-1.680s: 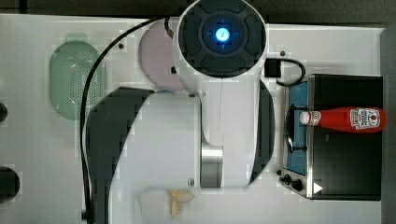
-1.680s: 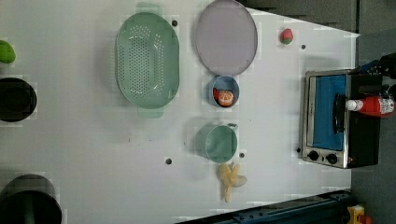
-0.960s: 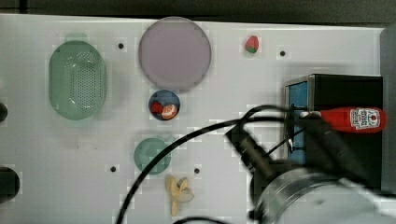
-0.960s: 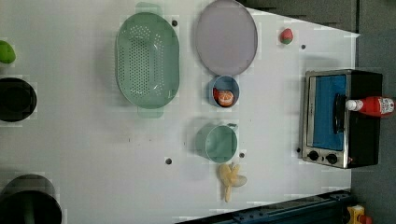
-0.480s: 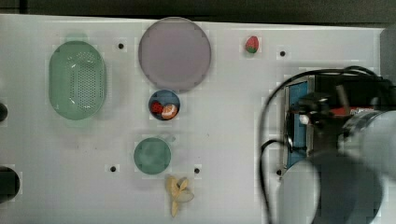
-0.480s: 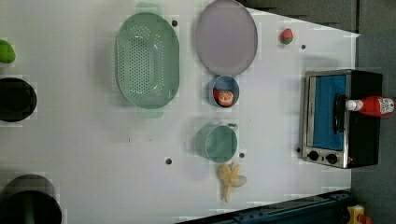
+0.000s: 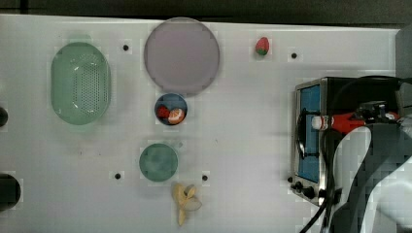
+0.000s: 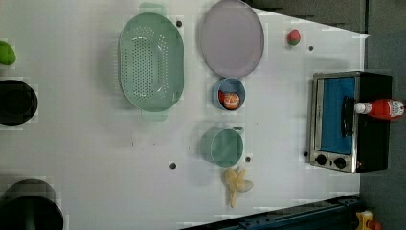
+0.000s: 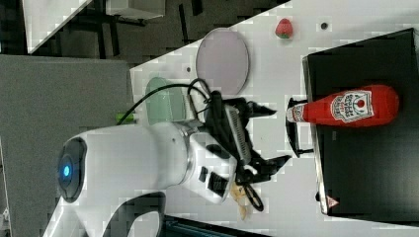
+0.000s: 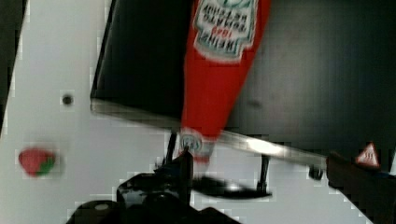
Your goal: Pick Ketchup from oven and place it on table.
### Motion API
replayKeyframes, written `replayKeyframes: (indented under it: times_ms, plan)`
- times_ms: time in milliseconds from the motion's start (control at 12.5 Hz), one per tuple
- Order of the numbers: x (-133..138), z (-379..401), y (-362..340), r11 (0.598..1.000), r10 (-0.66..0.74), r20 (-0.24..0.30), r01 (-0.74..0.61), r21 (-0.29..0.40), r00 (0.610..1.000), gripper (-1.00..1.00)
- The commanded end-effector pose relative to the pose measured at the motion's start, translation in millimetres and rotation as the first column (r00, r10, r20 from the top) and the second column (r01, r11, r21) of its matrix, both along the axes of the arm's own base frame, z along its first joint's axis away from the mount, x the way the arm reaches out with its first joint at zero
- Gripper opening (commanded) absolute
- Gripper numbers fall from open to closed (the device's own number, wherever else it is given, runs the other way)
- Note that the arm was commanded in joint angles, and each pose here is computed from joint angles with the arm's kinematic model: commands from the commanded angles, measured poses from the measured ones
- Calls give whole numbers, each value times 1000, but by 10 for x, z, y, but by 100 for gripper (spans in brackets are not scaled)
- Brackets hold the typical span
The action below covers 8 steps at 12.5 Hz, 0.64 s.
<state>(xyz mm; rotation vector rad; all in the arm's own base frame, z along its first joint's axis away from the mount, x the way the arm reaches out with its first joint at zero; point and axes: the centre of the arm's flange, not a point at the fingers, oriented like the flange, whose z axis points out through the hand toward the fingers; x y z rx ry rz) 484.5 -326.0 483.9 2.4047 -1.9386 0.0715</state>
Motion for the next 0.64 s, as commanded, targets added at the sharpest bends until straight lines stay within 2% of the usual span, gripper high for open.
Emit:
replayKeyframes:
  times_ms: [80,320,480,640]
  plan:
    - [101,-14,-280,995,-80,54,83,-58,995,100]
    - [173,-298,-592,984,-166,83,170,-53,983,100]
    - [227,-573,-676,974,-227,97,228,0,969,100]
    - [223,-842,-761,964,-267,78,266,21,961,100]
